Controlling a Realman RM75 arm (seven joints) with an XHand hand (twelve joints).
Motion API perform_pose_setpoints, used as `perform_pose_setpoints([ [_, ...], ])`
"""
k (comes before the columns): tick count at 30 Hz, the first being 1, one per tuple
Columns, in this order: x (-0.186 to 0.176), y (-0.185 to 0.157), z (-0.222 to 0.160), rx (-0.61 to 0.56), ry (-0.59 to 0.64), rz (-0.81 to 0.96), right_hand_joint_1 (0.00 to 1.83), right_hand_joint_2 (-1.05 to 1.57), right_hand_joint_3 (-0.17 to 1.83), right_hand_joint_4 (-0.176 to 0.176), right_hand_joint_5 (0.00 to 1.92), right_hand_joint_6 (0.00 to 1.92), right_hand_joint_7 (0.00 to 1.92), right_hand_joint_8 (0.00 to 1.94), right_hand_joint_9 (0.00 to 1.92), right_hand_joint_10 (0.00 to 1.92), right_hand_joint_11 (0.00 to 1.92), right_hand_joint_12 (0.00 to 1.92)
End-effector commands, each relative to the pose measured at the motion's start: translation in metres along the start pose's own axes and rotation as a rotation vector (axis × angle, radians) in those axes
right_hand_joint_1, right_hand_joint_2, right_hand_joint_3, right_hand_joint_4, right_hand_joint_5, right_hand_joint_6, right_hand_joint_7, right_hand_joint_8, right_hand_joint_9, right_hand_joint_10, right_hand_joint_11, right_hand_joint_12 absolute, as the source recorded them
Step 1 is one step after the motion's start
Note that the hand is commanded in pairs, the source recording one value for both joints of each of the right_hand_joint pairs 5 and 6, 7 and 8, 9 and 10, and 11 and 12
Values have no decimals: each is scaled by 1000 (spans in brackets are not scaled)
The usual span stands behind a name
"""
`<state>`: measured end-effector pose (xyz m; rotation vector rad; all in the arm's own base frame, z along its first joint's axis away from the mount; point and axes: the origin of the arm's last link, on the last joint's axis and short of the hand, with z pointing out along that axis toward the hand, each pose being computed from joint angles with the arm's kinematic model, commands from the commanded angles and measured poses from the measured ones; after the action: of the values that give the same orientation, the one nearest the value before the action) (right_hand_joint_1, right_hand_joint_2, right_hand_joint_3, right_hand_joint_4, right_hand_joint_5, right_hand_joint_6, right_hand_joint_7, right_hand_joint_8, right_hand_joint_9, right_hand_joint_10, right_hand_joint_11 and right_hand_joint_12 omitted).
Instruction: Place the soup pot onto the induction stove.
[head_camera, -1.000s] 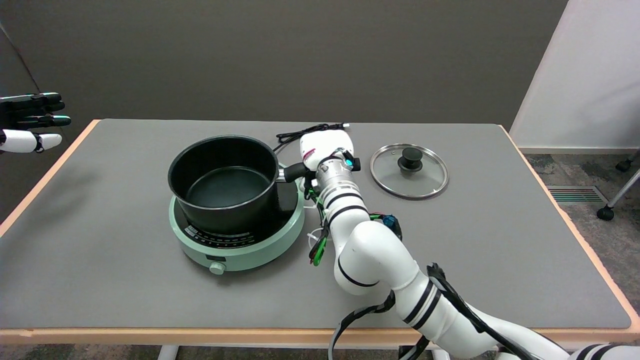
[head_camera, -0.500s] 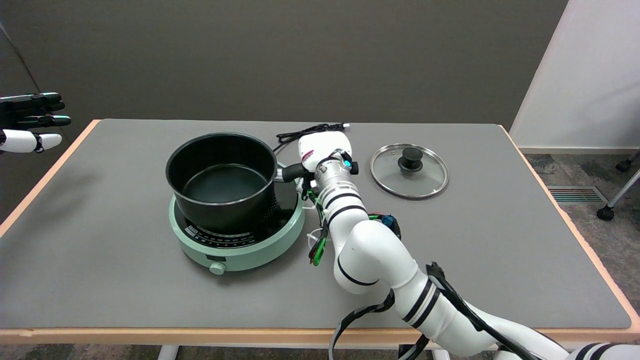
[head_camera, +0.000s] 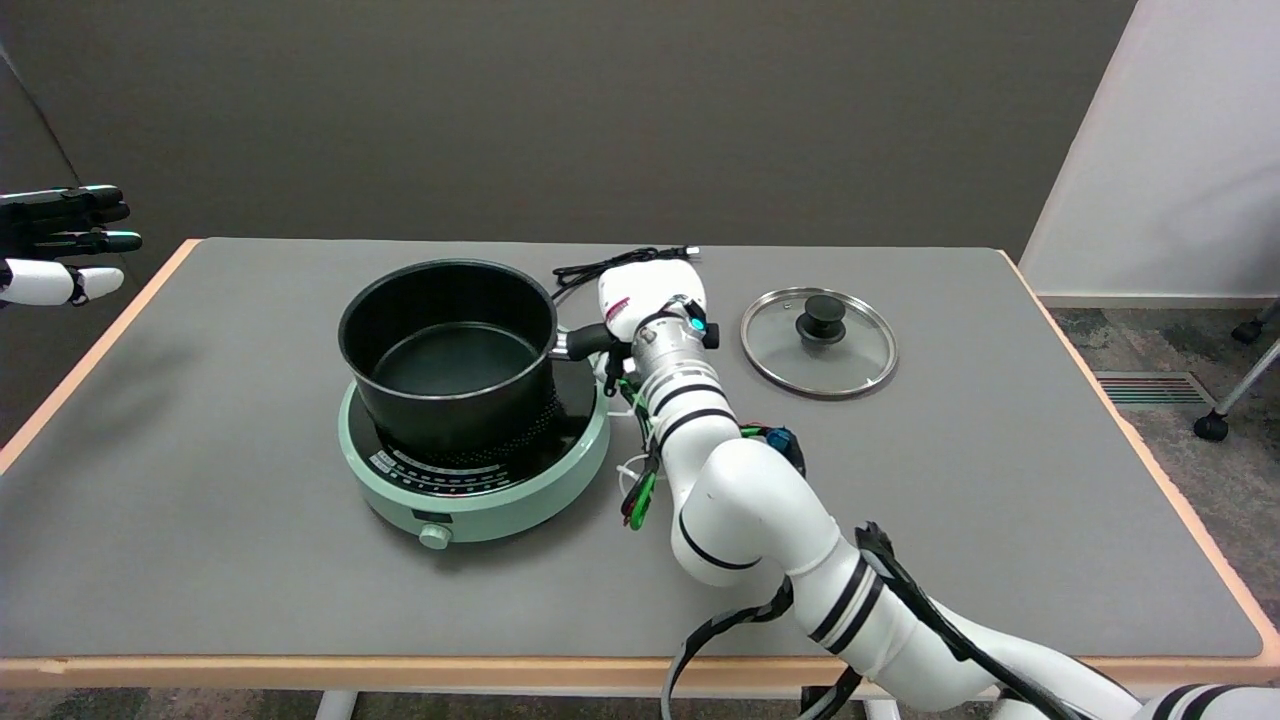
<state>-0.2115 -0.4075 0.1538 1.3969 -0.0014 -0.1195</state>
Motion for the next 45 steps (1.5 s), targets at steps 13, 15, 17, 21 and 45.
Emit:
perform_pose_setpoints([
  [13,9,2,-6,16,37,0,753,1571,1004,-67,1346,1346,1346,1346,1346,1346,1346,1346],
  [15,9,1,-6,23,40,-2,731,1533,1204,-35,1319,1319,1319,1319,1319,1319,1319,1319],
  [17,10,-1,-7,36,44,-1,755,1300,1450,-17,1284,1284,1284,1284,1284,1284,1284,1284],
  [21,11,-2,-8,45,49,0,820,855,1833,2,1202,1202,1202,1202,1202,1202,1202,1202],
  [45,34,6,-29,111,164,5,1064,75,1833,-168,813,813,813,813,813,813,813,813],
])
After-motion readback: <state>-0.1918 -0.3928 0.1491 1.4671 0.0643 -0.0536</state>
